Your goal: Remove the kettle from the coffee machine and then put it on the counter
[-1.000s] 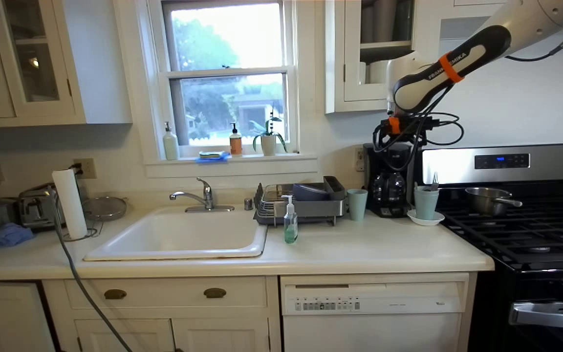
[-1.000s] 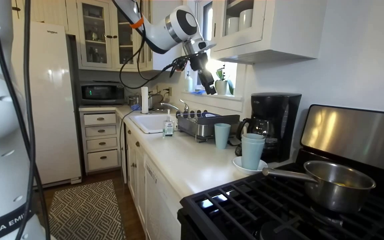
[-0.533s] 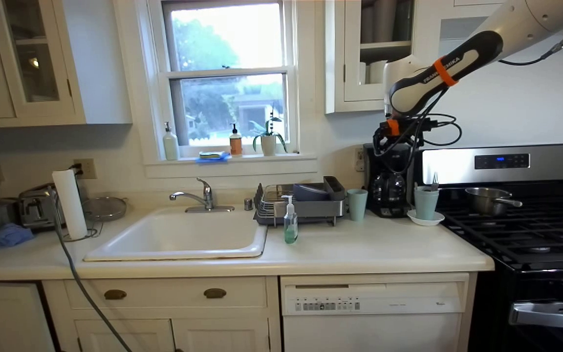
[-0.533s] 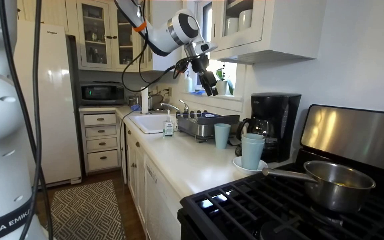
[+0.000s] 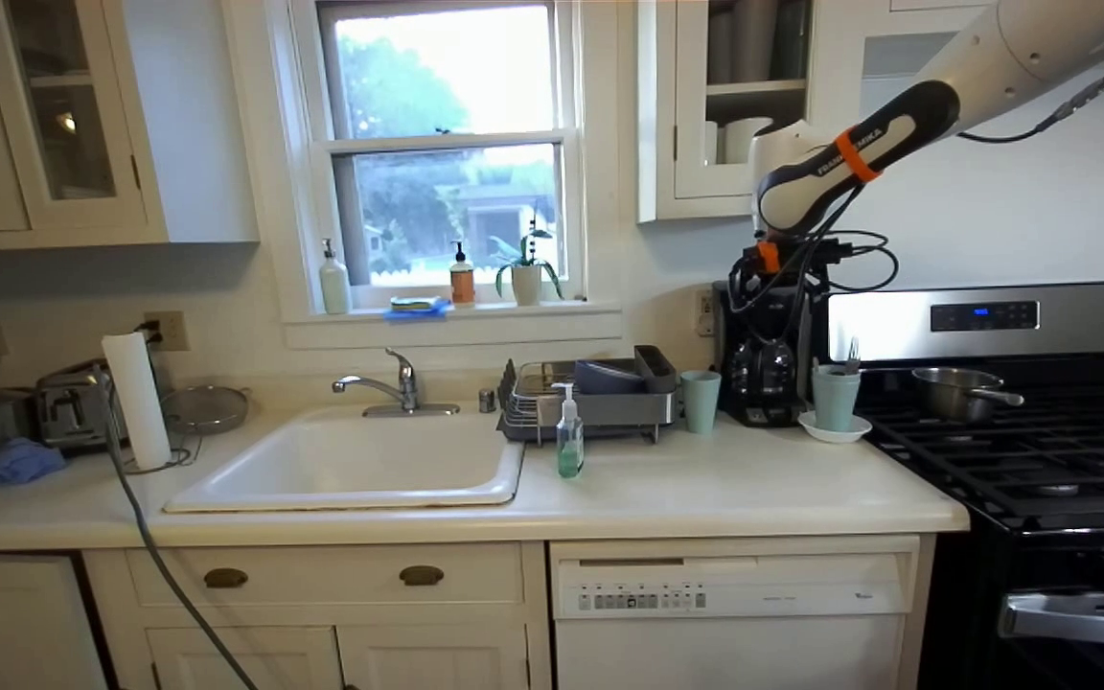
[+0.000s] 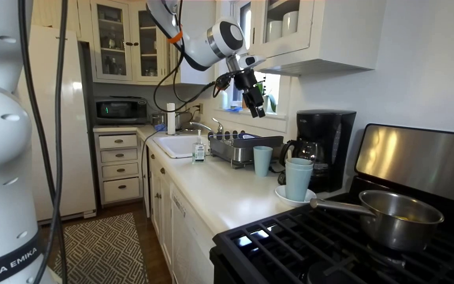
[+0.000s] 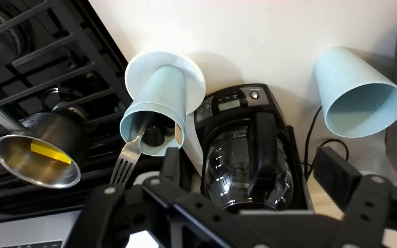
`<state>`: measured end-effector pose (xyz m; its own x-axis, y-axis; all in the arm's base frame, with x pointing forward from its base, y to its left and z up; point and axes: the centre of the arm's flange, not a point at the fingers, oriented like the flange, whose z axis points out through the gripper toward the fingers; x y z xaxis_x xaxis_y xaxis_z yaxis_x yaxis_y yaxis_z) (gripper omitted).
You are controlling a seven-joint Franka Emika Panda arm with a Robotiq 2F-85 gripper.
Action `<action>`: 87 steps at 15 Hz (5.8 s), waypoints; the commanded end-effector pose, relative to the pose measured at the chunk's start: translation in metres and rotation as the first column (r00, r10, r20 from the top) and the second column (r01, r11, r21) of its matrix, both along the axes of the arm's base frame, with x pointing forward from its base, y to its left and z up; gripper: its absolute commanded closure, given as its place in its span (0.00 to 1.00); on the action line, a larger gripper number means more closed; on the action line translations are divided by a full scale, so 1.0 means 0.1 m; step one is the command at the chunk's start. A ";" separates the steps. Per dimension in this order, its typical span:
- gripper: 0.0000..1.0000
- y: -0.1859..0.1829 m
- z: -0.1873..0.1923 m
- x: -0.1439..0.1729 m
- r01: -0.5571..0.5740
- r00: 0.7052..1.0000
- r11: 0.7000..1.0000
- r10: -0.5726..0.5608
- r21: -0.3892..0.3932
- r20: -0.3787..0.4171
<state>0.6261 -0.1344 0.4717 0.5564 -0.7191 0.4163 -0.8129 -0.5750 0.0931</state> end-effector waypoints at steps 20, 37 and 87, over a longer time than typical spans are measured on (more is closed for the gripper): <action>0.00 -0.67 -0.88 0.99 -0.110 0.993 0.993 0.111 -0.032 0.026; 0.00 -0.85 -1.16 1.11 -0.125 0.986 0.990 0.131 -0.065 0.101; 0.92 -0.88 -1.34 1.13 0.051 0.989 0.990 -0.032 -0.131 0.143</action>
<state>0.7438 -0.2248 0.3433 0.4666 -0.6766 0.5697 -0.8395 -0.5415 0.0445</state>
